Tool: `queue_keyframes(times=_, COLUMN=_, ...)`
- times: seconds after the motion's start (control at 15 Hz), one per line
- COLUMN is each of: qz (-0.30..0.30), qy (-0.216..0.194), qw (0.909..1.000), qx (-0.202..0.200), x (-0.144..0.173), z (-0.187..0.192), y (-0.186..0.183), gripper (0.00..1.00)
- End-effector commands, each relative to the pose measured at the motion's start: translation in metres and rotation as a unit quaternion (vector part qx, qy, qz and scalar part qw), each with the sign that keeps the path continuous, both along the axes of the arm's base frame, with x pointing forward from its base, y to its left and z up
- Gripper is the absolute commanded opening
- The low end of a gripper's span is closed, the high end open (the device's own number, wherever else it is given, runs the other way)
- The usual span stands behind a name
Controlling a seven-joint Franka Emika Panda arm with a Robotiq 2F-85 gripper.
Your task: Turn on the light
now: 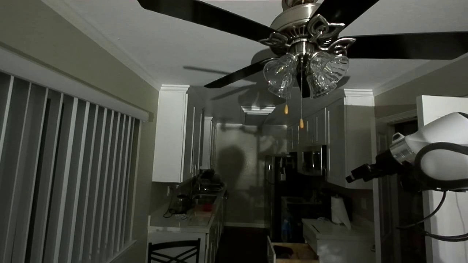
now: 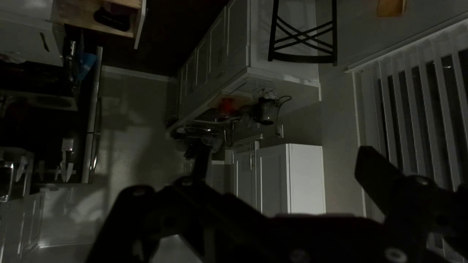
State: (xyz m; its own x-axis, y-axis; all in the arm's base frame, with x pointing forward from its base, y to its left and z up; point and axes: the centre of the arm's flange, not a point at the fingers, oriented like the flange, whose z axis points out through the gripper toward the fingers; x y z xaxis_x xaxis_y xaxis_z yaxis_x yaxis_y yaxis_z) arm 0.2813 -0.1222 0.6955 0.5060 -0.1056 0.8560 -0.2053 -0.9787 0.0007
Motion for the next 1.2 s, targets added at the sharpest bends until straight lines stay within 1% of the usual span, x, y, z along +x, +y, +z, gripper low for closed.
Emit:
queue_keyframes(times=0.0, qz=0.032, qy=-0.071, qw=0.9969, qx=-0.009, x=0.021, z=0.024, y=0.024, gripper=1.0)
queue_keyframes(times=0.13, qz=0.069, qy=-0.118, qw=0.9902, qx=-0.029, x=0.038, z=0.042, y=0.054, gripper=1.0)
queue_keyframes(times=0.27, qz=0.099, qy=-0.139, qw=0.9841, qx=-0.05, x=0.054, z=0.05, y=0.08, gripper=1.0)
queue_keyframes(times=0.4, qz=0.113, qy=-0.162, qw=0.9781, qx=-0.065, x=0.07, z=0.054, y=0.095, gripper=1.0)
queue_keyframes(times=0.53, qz=0.114, qy=-0.18, qw=0.9747, qx=-0.067, x=0.087, z=0.062, y=0.099, gripper=1.0)
queue_keyframes(times=0.73, qz=0.11, qy=-0.206, qw=0.9703, qx=-0.064, x=0.103, z=0.082, y=0.099, gripper=1.0)
queue_keyframes(times=0.93, qz=0.108, qy=-0.226, qw=0.9662, qx=-0.06, x=0.113, z=0.105, y=0.099, gripper=1.0)
queue_keyframes(times=1.13, qz=0.103, qy=-0.241, qw=0.963, qx=-0.064, x=0.124, z=0.124, y=0.098, gripper=1.0)
